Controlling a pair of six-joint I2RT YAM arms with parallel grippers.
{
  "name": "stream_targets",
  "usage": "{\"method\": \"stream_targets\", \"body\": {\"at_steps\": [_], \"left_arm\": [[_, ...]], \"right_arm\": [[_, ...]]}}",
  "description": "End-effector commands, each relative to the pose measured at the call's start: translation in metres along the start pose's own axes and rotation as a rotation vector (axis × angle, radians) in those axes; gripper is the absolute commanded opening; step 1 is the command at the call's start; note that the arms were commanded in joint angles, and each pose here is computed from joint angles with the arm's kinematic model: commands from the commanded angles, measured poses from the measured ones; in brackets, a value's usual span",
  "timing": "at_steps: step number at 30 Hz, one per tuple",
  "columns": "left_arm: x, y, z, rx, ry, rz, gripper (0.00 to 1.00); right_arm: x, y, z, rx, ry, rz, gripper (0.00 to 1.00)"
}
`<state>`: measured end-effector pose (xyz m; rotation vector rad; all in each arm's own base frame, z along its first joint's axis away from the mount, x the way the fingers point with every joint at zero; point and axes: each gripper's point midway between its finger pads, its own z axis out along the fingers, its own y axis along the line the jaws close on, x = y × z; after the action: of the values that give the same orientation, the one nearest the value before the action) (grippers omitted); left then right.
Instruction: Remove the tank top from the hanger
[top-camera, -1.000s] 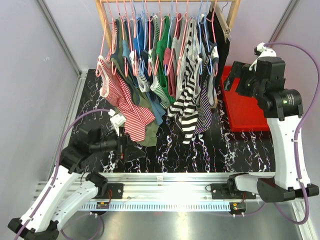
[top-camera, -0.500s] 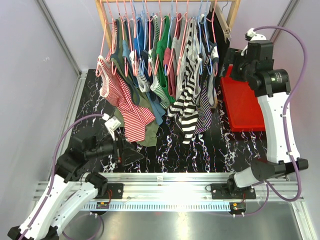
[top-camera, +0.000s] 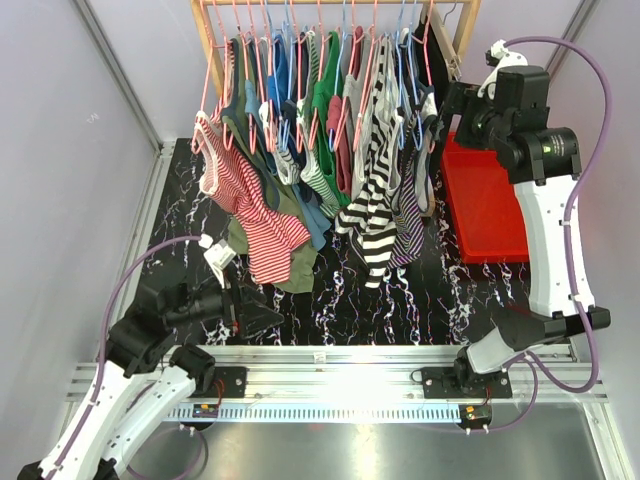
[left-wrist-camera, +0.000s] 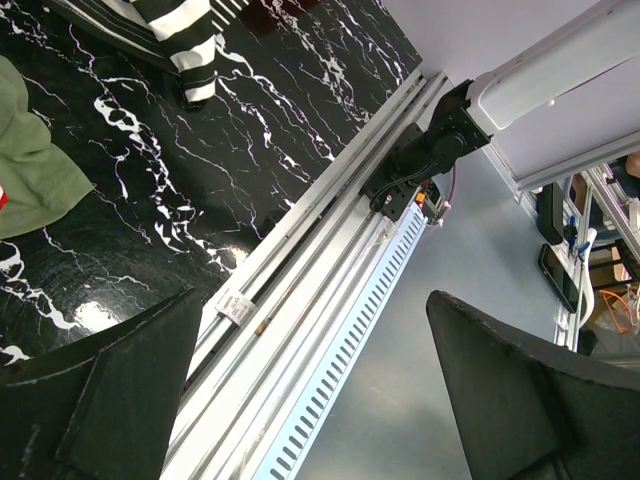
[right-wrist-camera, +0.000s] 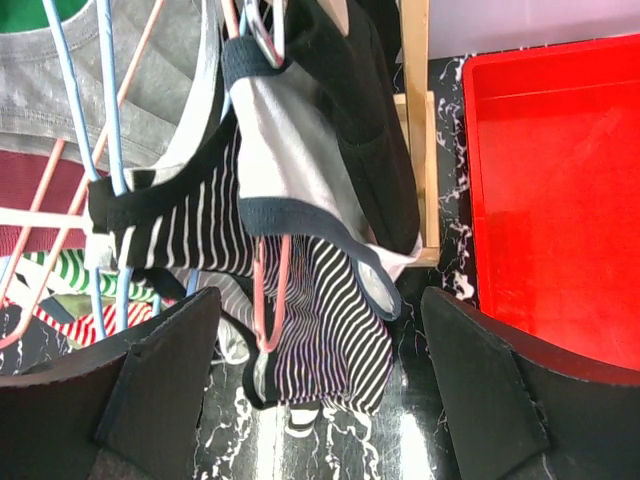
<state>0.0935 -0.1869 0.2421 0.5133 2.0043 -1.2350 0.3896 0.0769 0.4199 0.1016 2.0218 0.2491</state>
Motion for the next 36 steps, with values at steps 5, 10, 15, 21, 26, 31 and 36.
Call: {"method": "stream_targets", "body": {"at_steps": [5,10,15,21,26,31,36], "left_arm": [[0.002,0.001,0.004,0.021,-0.016,-0.017,0.99],[0.003,0.002,0.002,0.009,-0.024,-0.021,0.99],[0.009,0.004,0.0,0.002,-0.026,-0.028,0.99],[0.012,0.005,-0.001,0.001,-0.039,-0.041,0.99],[0.014,0.005,-0.001,0.008,-0.044,-0.051,0.99],[0.015,0.005,0.0,0.011,-0.046,-0.056,0.99],[0.016,0.006,0.0,0.013,-0.05,-0.055,0.99]], "right_arm": [[-0.013,0.012,-0.011,-0.053,-0.059,-0.014,0.89],[-0.013,0.02,0.007,-0.084,-0.04,0.012,0.79],[-0.016,0.029,0.019,-0.113,-0.019,0.027,0.72],[-0.019,0.032,0.033,-0.107,-0.015,0.034,0.71],[-0.011,0.022,0.048,-0.019,0.025,-0.006,0.67],[0.007,0.017,0.063,0.068,0.076,-0.077,0.54],[0.014,0.011,0.063,0.15,0.071,-0.124,0.52]]}}
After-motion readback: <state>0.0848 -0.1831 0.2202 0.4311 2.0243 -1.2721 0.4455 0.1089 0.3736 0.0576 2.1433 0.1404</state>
